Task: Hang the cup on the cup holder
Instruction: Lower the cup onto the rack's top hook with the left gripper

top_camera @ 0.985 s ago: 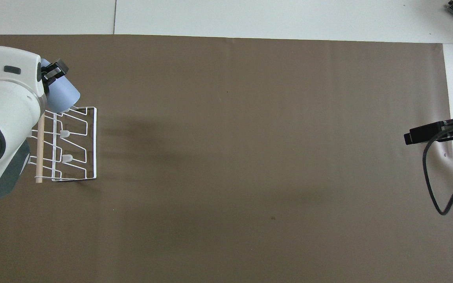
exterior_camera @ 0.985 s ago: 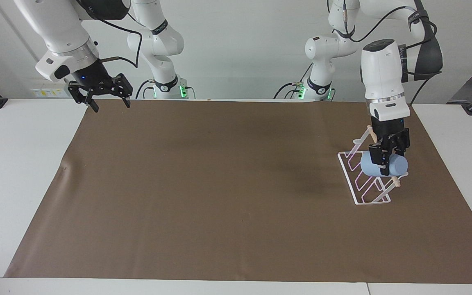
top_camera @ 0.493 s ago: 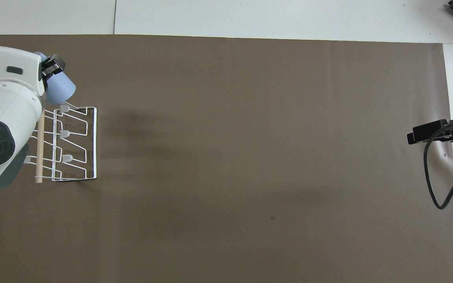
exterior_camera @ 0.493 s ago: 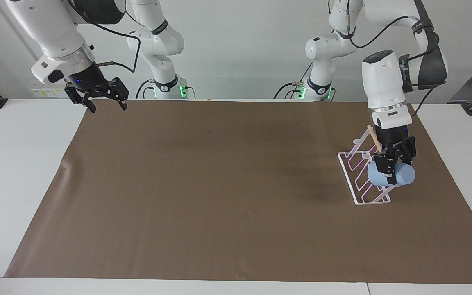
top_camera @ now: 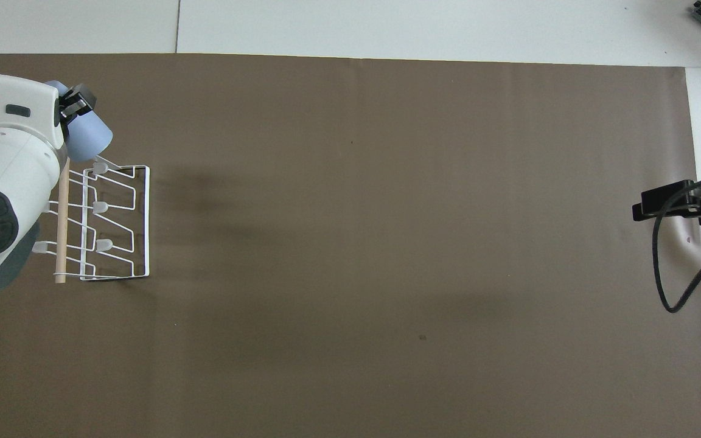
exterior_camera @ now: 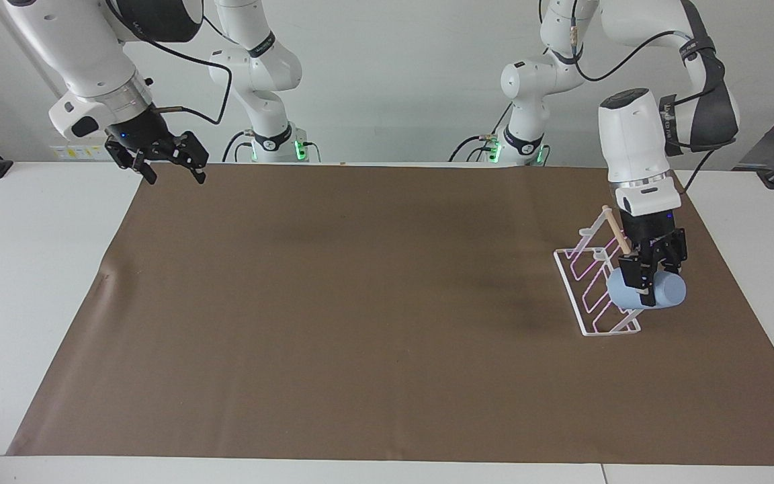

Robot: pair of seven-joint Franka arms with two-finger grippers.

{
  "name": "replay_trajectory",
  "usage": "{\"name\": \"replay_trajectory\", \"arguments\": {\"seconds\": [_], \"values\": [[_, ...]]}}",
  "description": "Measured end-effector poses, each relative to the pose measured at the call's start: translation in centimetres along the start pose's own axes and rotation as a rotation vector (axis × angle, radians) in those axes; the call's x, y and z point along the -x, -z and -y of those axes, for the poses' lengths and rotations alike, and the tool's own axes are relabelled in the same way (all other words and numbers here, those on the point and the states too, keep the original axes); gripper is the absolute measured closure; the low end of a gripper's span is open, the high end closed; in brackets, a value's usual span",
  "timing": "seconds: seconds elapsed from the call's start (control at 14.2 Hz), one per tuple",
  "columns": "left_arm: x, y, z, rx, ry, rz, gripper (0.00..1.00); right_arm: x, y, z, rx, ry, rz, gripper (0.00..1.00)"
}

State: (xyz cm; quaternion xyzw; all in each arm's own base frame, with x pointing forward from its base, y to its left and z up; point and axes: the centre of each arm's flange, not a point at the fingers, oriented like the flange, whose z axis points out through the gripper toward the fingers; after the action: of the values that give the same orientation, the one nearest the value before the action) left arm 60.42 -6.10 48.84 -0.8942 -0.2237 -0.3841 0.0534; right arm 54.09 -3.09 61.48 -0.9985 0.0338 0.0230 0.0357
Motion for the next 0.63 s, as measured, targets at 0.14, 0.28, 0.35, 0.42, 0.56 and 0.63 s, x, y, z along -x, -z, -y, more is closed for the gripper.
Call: {"name": "replay_trajectory", "arguments": {"seconds": [0.14, 0.28, 0.35, 0.42, 0.56, 0.63], "values": [[0.9, -0.5, 0.3, 0.004, -0.001, 0.003, 0.26, -0.1, 0.1, 0.0, 0.005, 0.003, -0.011, 0.0], [1.5, -0.8, 0.5, 0.006, 0.005, 0.011, 0.26, -0.4, 0.1, -0.2, 0.032, 0.031, -0.033, 0.0], [1.8, -1.0, 0.6, 0.003, 0.004, 0.016, 0.26, -0.5, -0.1, -0.4, 0.044, 0.046, -0.039, 0.0], [2.0, -1.1, 0.7, 0.001, 0.001, 0.019, 0.26, -0.5, -0.2, -0.4, 0.049, 0.05, -0.037, 0.0], [2.4, -1.3, 0.8, -0.003, 0.006, 0.021, 0.26, -0.5, -0.2, -0.5, 0.051, 0.05, -0.036, 0.0], [2.6, -1.3, 0.8, -0.005, 0.012, 0.021, 0.26, -0.5, -0.2, -0.5, 0.051, 0.049, -0.036, 0.0]]}}
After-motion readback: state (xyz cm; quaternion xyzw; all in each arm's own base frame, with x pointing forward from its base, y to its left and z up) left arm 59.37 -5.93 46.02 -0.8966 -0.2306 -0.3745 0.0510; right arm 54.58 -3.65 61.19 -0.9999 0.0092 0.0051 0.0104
